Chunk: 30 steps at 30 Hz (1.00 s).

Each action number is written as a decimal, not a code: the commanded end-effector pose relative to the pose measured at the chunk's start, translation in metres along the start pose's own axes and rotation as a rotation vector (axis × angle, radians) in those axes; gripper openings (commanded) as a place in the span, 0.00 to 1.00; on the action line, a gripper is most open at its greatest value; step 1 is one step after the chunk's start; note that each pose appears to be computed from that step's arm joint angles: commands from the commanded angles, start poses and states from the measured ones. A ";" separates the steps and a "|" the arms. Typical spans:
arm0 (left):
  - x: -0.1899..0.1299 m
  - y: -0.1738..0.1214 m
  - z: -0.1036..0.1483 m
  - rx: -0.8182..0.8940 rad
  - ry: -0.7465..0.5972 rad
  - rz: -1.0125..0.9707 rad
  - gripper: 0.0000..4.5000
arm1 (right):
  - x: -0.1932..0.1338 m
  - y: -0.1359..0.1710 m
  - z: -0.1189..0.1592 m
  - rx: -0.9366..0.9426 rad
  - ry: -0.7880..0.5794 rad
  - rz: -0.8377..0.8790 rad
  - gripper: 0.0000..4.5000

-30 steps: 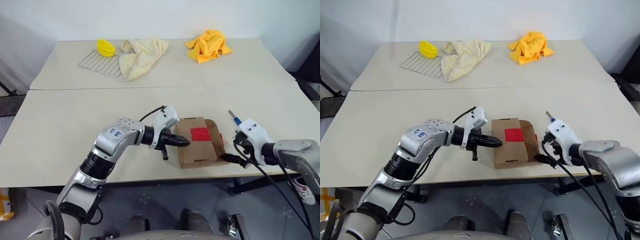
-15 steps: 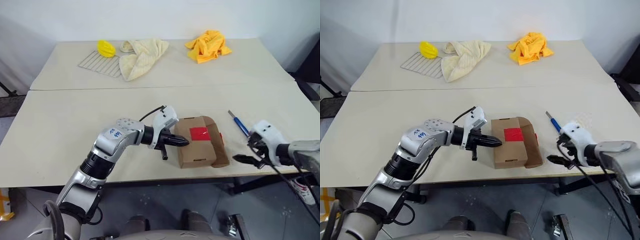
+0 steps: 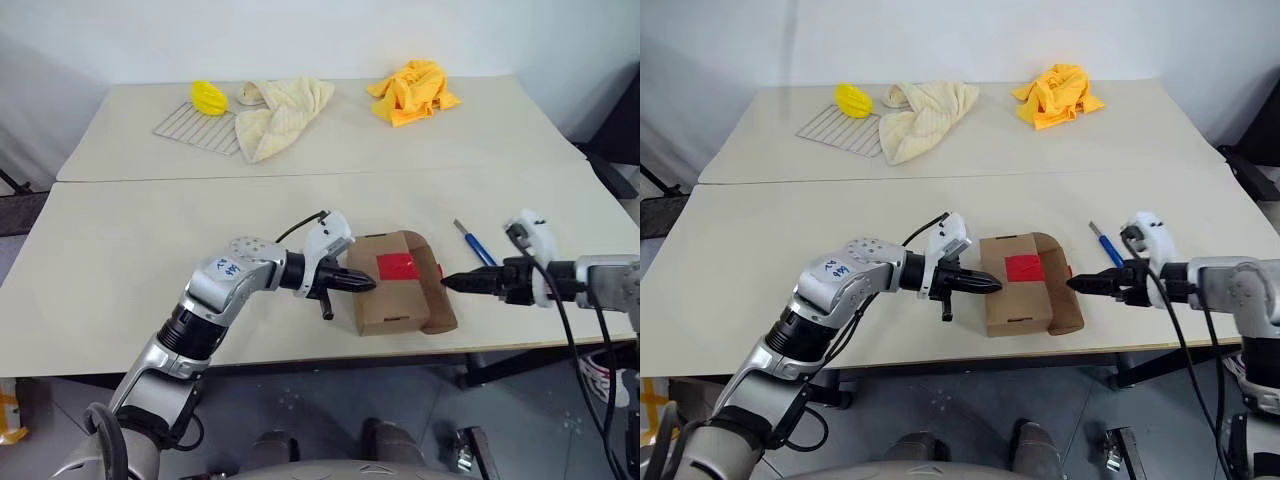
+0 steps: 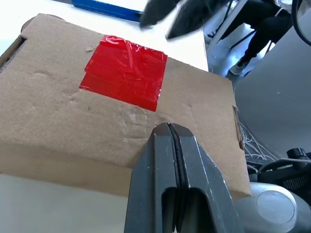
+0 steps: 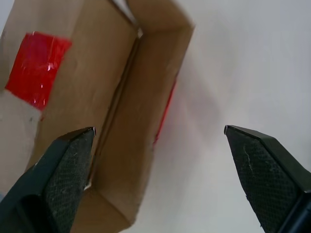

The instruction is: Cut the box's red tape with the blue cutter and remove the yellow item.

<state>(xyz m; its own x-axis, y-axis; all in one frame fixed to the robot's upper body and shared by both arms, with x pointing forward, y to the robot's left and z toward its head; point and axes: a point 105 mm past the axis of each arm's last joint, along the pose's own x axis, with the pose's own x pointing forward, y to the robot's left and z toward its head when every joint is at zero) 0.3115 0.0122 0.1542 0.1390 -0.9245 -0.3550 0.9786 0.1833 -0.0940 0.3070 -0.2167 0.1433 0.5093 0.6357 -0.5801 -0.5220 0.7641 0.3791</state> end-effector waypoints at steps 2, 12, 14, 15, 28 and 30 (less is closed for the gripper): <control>-0.005 0.003 -0.022 -0.042 0.077 0.050 0.00 | 0.010 0.007 -0.001 -0.005 0.014 0.083 0.99; -0.007 -0.001 -0.021 -0.024 0.101 0.046 0.00 | 0.040 0.024 0.002 0.010 0.019 0.254 0.99; -0.006 -0.001 -0.019 -0.015 0.101 0.041 0.00 | 0.044 0.025 0.003 0.009 0.024 0.262 0.99; -0.005 0.000 -0.017 -0.010 0.099 0.040 0.00 | 0.046 0.023 0.001 0.015 0.038 0.251 0.95; 0.007 0.000 -0.008 0.027 0.088 0.012 0.00 | 0.037 0.018 0.006 0.023 -0.010 0.207 0.10; 0.008 0.001 -0.009 0.030 0.091 0.014 0.00 | 0.031 0.017 0.010 0.011 -0.025 0.175 0.01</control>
<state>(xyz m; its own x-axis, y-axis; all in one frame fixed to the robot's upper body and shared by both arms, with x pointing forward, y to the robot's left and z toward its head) 0.3099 0.0060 0.1561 0.1306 -0.9131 -0.3863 0.9850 0.1637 -0.0539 0.3198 -0.1816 0.1200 0.3886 0.7576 -0.5244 -0.5638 0.6457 0.5150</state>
